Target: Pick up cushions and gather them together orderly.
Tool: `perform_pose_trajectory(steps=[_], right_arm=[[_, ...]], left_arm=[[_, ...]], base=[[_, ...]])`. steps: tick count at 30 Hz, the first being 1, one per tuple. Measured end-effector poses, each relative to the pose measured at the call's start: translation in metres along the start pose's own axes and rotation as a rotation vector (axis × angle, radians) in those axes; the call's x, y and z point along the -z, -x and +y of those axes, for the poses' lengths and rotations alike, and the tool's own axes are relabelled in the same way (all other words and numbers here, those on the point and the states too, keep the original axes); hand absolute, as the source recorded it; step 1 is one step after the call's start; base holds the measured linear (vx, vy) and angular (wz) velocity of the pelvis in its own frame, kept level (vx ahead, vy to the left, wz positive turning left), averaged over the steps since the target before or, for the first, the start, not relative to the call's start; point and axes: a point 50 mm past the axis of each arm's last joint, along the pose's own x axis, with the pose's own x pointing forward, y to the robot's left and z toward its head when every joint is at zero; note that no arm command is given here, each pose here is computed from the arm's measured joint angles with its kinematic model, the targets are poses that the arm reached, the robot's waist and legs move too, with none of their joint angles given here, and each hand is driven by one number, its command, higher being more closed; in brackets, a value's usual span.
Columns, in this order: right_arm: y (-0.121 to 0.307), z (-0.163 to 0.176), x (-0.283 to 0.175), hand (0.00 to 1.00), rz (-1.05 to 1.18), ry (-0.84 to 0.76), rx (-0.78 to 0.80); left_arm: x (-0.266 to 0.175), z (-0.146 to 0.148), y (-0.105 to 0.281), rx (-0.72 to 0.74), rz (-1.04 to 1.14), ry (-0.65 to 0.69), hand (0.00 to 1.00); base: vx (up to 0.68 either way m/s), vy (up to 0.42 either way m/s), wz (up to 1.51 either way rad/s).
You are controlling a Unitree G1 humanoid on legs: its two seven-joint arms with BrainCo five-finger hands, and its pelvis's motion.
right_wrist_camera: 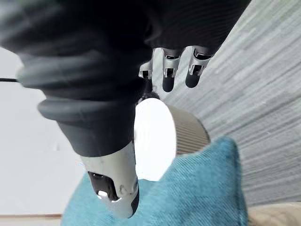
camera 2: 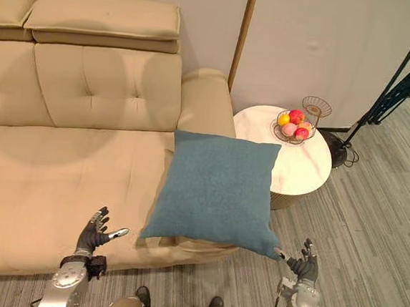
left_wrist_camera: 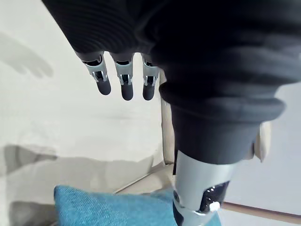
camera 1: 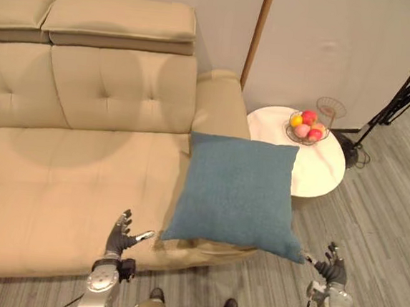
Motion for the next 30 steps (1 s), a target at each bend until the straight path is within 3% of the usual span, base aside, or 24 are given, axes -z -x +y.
perform_pose_trajectory(steps=[3, 8, 12, 16, 17, 21, 30], right_arm=[[-0.012, -0.003, -0.019, 0.0, -0.059, 0.046, -0.028], [-0.035, 0.032, -0.063, 0.0, -0.189, 0.09, -0.157], [-0.06, 0.092, -0.124, 0.0, -0.303, 0.066, -0.289], [-0.067, 0.127, -0.179, 0.0, -0.383, -0.011, -0.324], [-0.068, 0.138, -0.206, 1.0, -0.423, -0.045, -0.325], [-0.064, 0.153, -0.249, 1.0, -0.492, -0.113, -0.329], [-0.045, 0.158, -0.28, 1.0, -0.626, -0.208, -0.376]], left_arm=[[-0.005, -0.001, -0.008, 0.006, -0.007, -0.009, 0.0], [-0.029, -0.016, -0.033, 0.06, -0.059, -0.033, 0.0], [-0.105, -0.055, -0.076, 0.161, -0.225, -0.038, 0.0], [-0.165, -0.073, -0.096, 0.16, -0.328, -0.015, 0.0], [-0.194, -0.08, -0.102, 0.154, -0.372, -0.004, 1.0], [-0.253, -0.096, -0.102, 0.17, -0.484, 0.004, 1.0], [-0.294, -0.098, -0.086, 0.156, -0.638, 0.11, 1.0]], base=[[-0.16, -0.021, -0.09], [-0.08, -0.032, -0.08], [-0.06, -0.017, 0.08], [-0.09, 0.014, 0.01], [-0.08, 0.021, -0.1], [-0.09, 0.009, -0.06], [-0.05, -0.019, 0.01]])
